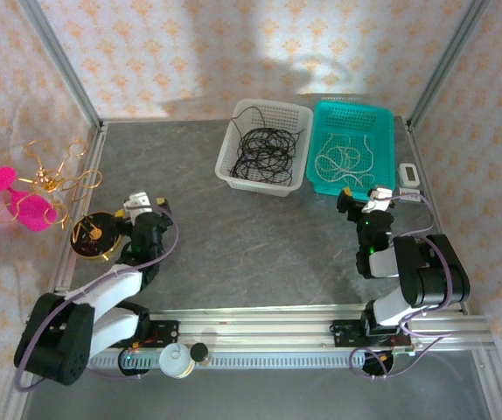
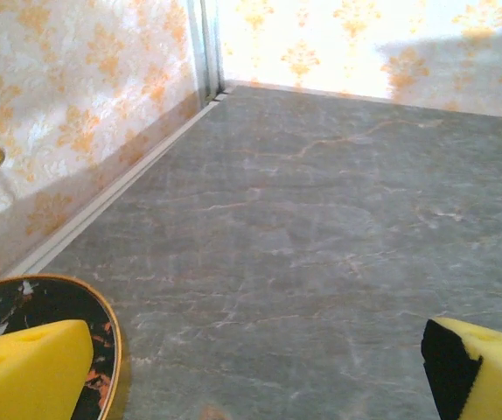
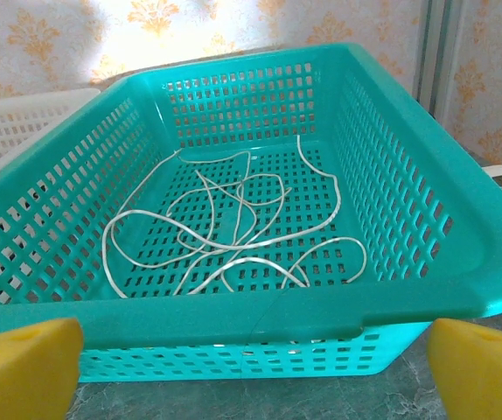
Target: Untangle the cables
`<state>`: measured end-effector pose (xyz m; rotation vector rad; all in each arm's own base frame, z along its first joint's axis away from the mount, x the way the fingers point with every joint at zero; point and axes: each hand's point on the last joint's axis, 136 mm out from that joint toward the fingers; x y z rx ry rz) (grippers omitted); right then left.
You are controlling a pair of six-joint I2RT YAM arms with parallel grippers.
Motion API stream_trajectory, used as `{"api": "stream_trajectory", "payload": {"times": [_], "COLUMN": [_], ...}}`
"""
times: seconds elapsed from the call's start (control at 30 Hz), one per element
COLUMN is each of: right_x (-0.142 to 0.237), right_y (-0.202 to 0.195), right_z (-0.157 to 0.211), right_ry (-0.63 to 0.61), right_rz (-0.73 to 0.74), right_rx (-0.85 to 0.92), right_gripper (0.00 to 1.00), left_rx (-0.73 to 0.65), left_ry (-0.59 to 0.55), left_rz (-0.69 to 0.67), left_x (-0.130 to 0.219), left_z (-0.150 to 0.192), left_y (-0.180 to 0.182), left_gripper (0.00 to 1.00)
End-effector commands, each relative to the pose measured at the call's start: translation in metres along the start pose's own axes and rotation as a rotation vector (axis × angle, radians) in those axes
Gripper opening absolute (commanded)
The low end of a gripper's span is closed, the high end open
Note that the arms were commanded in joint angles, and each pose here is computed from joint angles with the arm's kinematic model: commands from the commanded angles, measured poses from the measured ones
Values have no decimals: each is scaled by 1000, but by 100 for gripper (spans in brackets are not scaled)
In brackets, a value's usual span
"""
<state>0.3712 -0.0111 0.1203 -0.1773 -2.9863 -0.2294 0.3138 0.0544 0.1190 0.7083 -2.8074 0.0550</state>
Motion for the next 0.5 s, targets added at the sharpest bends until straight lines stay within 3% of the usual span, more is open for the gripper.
{"api": "stream_trajectory", "payload": {"times": [0.0,0.1,0.3,0.37,0.47], "right_x": [-3,-2,-6,-4,-3], "right_y": [-5,-5,-6,-6,-5], "right_z": [-6,-6,-4,-5,-6], "right_ry": [-19,-20,-6,-11,-17], "right_rz": [28,28,27,25,24], "right_rx": [-10,-10,-15,-13,-14], "right_gripper": [100,100,100,100,100], "left_rx": [83,100,99,81,83], "left_ry": [-168,-255,-254,-159,-176], "left_rz": [127,131,186,184,179], "left_x": [2,3,-23,-33,-37], "left_z": [-37,-46,-36,-24,-28], "left_y": [-16,-9,-20,-25,-24], "left_gripper": [99,99,100,100,100]}}
Point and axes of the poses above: each hand's point on the last joint's axis, 136 mm out from that joint toward the fingers, its own x axis back along the fingers, its own y axis along the line the jaws close on, z = x × y
